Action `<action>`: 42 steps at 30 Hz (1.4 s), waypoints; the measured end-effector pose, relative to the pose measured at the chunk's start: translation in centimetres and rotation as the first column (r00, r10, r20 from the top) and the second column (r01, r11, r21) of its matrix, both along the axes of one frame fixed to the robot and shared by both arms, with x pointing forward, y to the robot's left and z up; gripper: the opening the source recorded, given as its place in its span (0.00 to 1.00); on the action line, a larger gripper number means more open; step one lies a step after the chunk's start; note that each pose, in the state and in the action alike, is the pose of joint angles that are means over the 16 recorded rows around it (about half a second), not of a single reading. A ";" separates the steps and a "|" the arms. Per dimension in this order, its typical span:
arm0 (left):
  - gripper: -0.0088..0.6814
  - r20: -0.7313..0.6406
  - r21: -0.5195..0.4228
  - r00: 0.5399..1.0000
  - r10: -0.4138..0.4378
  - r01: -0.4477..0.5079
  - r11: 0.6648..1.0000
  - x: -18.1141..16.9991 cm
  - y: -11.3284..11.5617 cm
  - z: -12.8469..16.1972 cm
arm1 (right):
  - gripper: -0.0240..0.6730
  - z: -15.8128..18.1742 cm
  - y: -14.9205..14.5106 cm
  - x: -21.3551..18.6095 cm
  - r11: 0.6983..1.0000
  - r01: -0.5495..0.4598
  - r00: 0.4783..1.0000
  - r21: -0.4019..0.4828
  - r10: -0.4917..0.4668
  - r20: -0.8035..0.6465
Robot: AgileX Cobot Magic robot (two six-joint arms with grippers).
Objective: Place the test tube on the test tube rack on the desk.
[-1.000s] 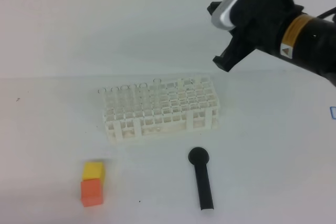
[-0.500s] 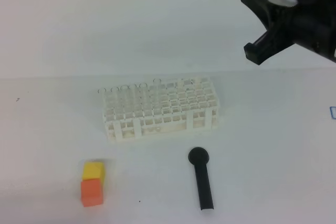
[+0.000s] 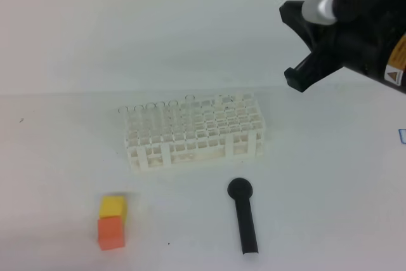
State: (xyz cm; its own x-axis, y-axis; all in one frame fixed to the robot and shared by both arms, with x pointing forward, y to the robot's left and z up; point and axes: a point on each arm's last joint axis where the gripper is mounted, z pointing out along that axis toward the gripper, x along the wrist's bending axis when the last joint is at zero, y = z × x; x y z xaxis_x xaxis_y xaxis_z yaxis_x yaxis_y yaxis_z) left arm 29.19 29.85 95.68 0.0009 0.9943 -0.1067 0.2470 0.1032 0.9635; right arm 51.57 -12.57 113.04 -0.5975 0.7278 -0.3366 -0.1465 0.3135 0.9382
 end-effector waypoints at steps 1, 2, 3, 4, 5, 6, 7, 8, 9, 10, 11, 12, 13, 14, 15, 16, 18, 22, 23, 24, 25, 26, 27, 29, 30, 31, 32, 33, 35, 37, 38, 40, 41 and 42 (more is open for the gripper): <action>0.01 0.000 0.000 1.000 0.000 0.000 1.000 0.0 0.0 0.0 | 0.03 -0.2 0.0 0.1 1.000 0.004 1.000 -0.009 -0.004 -0.008; 0.01 0.000 0.000 1.000 0.000 0.000 1.000 0.0 0.0 0.0 | 0.03 -0.5 0.0 0.3 1.000 0.011 1.000 -0.020 -0.011 -0.018; 0.01 0.000 0.000 1.000 0.000 0.000 1.000 0.0 0.0 0.0 | 0.03 -0.7 0.0 0.4 0.999 0.019 0.999 -0.031 -0.020 -0.030; 0.01 0.000 0.000 1.000 0.000 0.000 1.000 0.0 0.0 0.0 | 0.03 -1.0 -0.1 0.5 0.999 0.029 0.999 -0.045 -0.031 -0.043; 0.01 0.001 0.000 1.000 0.000 0.000 1.000 0.0 0.0 0.0 | 0.03 -1.3 -0.2 0.6 0.997 0.042 0.997 -0.060 -0.046 -0.059; 0.01 0.001 0.000 1.000 0.000 0.000 1.000 0.0 0.0 0.0 | 0.03 -1.5 -0.3 0.7 0.995 0.057 0.995 -0.077 -0.063 -0.075; 0.01 0.001 0.001 1.000 0.000 0.000 1.000 0.0 0.0 0.0 | 0.03 -1.8 -0.5 0.8 0.993 0.073 0.992 -0.095 -0.082 -0.093; 0.01 0.001 0.001 1.000 0.000 0.000 1.000 0.0 0.0 0.0 | 0.03 -2.0 -0.7 0.9 0.989 0.092 0.988 -0.114 -0.104 -0.111; 0.01 0.001 0.001 1.000 0.000 0.000 1.000 0.0 0.0 0.0 | 0.03 -2.2 -1.0 0.9 0.985 0.111 0.983 -0.133 -0.128 -0.128; 0.01 0.001 0.001 1.000 0.000 0.000 1.000 0.0 0.0 0.0 | 0.03 -2.4 -1.3 0.9 0.980 0.131 0.978 -0.150 -0.153 -0.144; 0.01 0.001 0.001 1.000 0.000 0.000 1.000 0.0 0.0 0.0 | 0.03 -2.5 -1.8 0.8 0.974 0.152 0.971 -0.166 -0.178 -0.159; 0.01 0.001 0.001 1.000 0.000 0.000 1.000 0.0 0.0 0.0 | 0.03 -2.6 -2.2 0.7 0.968 0.174 0.964 -0.180 -0.205 -0.172; 0.01 0.002 0.001 1.000 0.000 0.000 1.000 0.0 0.0 0.1 | 0.03 -2.6 -2.8 0.5 0.962 0.197 0.955 -0.192 -0.232 -0.183; 0.01 0.002 0.001 1.000 0.000 0.000 1.000 0.0 0.0 0.1 | 0.03 -2.5 -3.5 0.3 0.954 0.220 0.947 -0.202 -0.259 -0.192; 0.01 0.002 0.001 1.000 0.000 0.000 1.000 0.0 0.0 0.1 | 0.03 -2.4 -4.2 0.0 0.947 0.244 0.938 -0.209 -0.286 -0.197; 0.01 0.002 0.001 1.000 0.000 0.000 1.000 0.0 0.0 0.1 | 0.03 -2.3 -5.0 -0.4 0.939 0.269 0.928 -0.214 -0.312 -0.202; 0.01 0.002 0.002 1.000 0.000 0.000 1.000 0.0 0.0 0.1 | 0.03 -2.1 -6.7 -1.3 0.922 0.320 0.909 -0.215 -0.363 -0.204; 0.01 0.002 0.002 1.000 0.000 0.000 1.000 0.0 0.0 0.1 | 0.03 -1.8 -10.5 -4.1 0.890 0.420 0.873 -0.178 -0.450 -0.189; 0.01 0.002 0.002 1.000 0.000 0.000 1.000 0.0 0.0 0.1 | 0.03 -1.8 -11.4 -5.0 0.882 0.443 0.865 -0.160 -0.468 -0.182; 0.01 0.002 0.002 1.000 0.000 0.000 1.000 0.0 0.0 0.1 | 0.03 -2.0 -12.3 -5.9 0.874 0.465 0.857 -0.140 -0.484 -0.175; 0.01 0.002 0.002 1.000 0.000 0.000 1.000 0.0 0.0 0.1 | 0.03 -2.2 -13.1 -6.9 0.866 0.485 0.850 -0.120 -0.500 -0.167; 0.01 0.002 0.002 1.000 0.000 0.000 1.000 0.0 0.0 0.1 | 0.03 -2.6 -13.9 -8.0 0.858 0.505 0.843 -0.099 -0.514 -0.159; 0.01 0.002 0.002 1.000 0.000 0.000 1.000 0.0 0.0 0.1 | 0.03 -3.0 -14.6 -9.1 0.849 0.523 0.835 -0.078 -0.529 -0.151; 0.01 0.002 0.002 1.000 0.000 0.000 1.000 0.0 0.0 0.1 | 0.03 -4.2 -15.7 -11.3 0.830 0.556 0.820 -0.037 -0.555 -0.139; 0.01 0.002 0.002 1.000 0.000 0.000 1.000 0.0 0.0 0.1 | 0.03 -4.9 -16.1 -12.3 0.821 0.571 0.811 -0.019 -0.568 -0.137; 0.01 0.002 0.002 1.000 0.000 0.000 1.000 0.0 0.0 0.1 | 0.03 -5.7 -16.5 -13.4 0.811 0.585 0.803 -0.001 -0.580 -0.136; 0.01 0.002 0.002 1.000 0.000 0.000 1.000 0.0 0.0 0.1 | 0.03 -6.6 -16.8 -14.3 0.802 0.598 0.795 0.016 -0.590 -0.137; 0.01 0.002 0.002 1.000 0.000 0.000 1.000 0.0 0.0 0.1 | 0.03 -7.5 -17.0 -15.2 0.793 0.609 0.788 0.033 -0.599 -0.141; 0.01 0.002 0.002 1.000 0.000 0.000 1.000 0.0 0.0 0.1 | 0.03 -9.4 -17.3 -16.7 0.777 0.626 0.776 0.062 -0.613 -0.151; 0.01 0.002 0.002 1.000 0.000 0.000 1.000 0.0 0.0 0.1 | 0.03 -11.3 -17.4 -17.9 0.765 0.638 0.766 0.088 -0.621 -0.164; 0.01 0.002 0.002 1.000 0.000 0.000 1.000 0.0 0.0 0.1 | 0.03 -12.1 -17.4 -18.3 0.759 0.643 0.763 0.100 -0.623 -0.171; 0.01 0.002 0.002 1.000 0.000 0.000 1.000 0.0 0.0 0.1 | 0.03 -13.5 -17.5 -19.1 0.752 0.648 0.759 0.119 -0.626 -0.181; 0.01 0.002 0.002 1.000 0.000 0.000 1.000 0.0 0.0 0.1 | 0.03 -14.1 -17.5 -19.4 0.749 0.650 0.758 0.128 -0.626 -0.185; 0.01 0.002 0.002 1.000 0.000 0.000 1.000 0.0 0.0 0.1 | 0.03 -14.6 -17.5 -19.6 0.748 0.650 0.757 0.134 -0.625 -0.188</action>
